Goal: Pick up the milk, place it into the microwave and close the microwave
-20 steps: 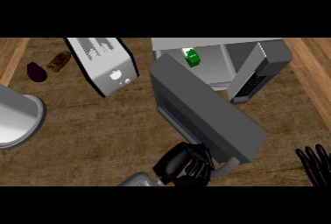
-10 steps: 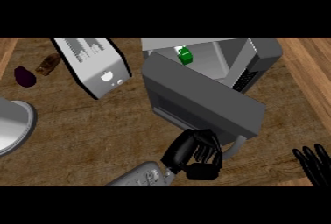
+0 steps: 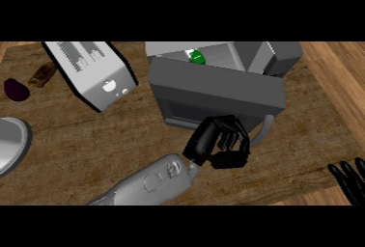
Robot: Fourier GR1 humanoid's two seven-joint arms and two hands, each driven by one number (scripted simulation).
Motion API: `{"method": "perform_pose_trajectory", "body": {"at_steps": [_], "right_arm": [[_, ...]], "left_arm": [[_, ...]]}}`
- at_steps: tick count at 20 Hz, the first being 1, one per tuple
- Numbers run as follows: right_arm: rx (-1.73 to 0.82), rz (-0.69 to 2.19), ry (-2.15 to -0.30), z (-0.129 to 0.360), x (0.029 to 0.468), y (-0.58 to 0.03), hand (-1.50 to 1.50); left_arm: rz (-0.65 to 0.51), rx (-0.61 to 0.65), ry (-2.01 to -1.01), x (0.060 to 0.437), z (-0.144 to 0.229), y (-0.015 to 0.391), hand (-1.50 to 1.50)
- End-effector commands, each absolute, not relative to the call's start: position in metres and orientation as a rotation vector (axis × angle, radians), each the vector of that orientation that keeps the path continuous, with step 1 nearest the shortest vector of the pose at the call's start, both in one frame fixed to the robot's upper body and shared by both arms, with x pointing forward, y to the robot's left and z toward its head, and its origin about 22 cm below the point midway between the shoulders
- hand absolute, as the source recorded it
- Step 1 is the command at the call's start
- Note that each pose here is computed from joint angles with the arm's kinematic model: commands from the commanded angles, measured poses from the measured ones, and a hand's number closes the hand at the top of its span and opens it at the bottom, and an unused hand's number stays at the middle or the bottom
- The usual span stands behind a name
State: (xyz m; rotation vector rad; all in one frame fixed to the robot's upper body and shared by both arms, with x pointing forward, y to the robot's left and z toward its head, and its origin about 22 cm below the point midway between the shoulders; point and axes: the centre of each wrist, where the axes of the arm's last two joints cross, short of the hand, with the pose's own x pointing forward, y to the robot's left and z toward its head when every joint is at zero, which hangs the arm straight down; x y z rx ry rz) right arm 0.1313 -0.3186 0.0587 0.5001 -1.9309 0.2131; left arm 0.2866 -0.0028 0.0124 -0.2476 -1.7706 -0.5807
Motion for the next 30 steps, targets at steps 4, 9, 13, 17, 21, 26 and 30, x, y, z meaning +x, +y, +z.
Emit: {"method": "perform_pose_trajectory", "body": {"at_steps": [4,9,13,17,21,26,30], "right_arm": [[0.492,0.232,-1.909,0.073,0.134,-0.319,-1.50],[0.505,0.228,-1.929,0.079,0.135,-0.316,-1.50],[0.486,0.241,-1.931,0.086,0.138,-0.320,-1.50],[0.503,0.244,-1.944,0.093,0.139,-0.318,-1.50],[0.538,0.221,-1.950,0.093,0.140,-0.314,-1.50],[0.542,0.246,-1.946,0.099,0.140,-0.321,-1.50],[0.583,0.293,-1.961,0.105,0.145,-0.315,-1.50]], "left_arm": [[-0.495,-0.229,-1.788,0.320,0.037,-0.006,1.50],[-0.418,-0.223,-1.770,0.335,0.040,-0.002,1.50],[-0.385,-0.208,-1.784,0.346,0.048,-0.001,1.50],[-0.340,-0.247,-1.784,0.358,0.057,0.000,1.50],[-0.271,-0.236,-1.744,0.358,0.047,0.007,1.50],[-0.189,-0.207,-1.719,0.362,0.046,0.011,1.50],[-0.166,-0.194,-1.769,0.363,0.047,0.011,1.50]]}}
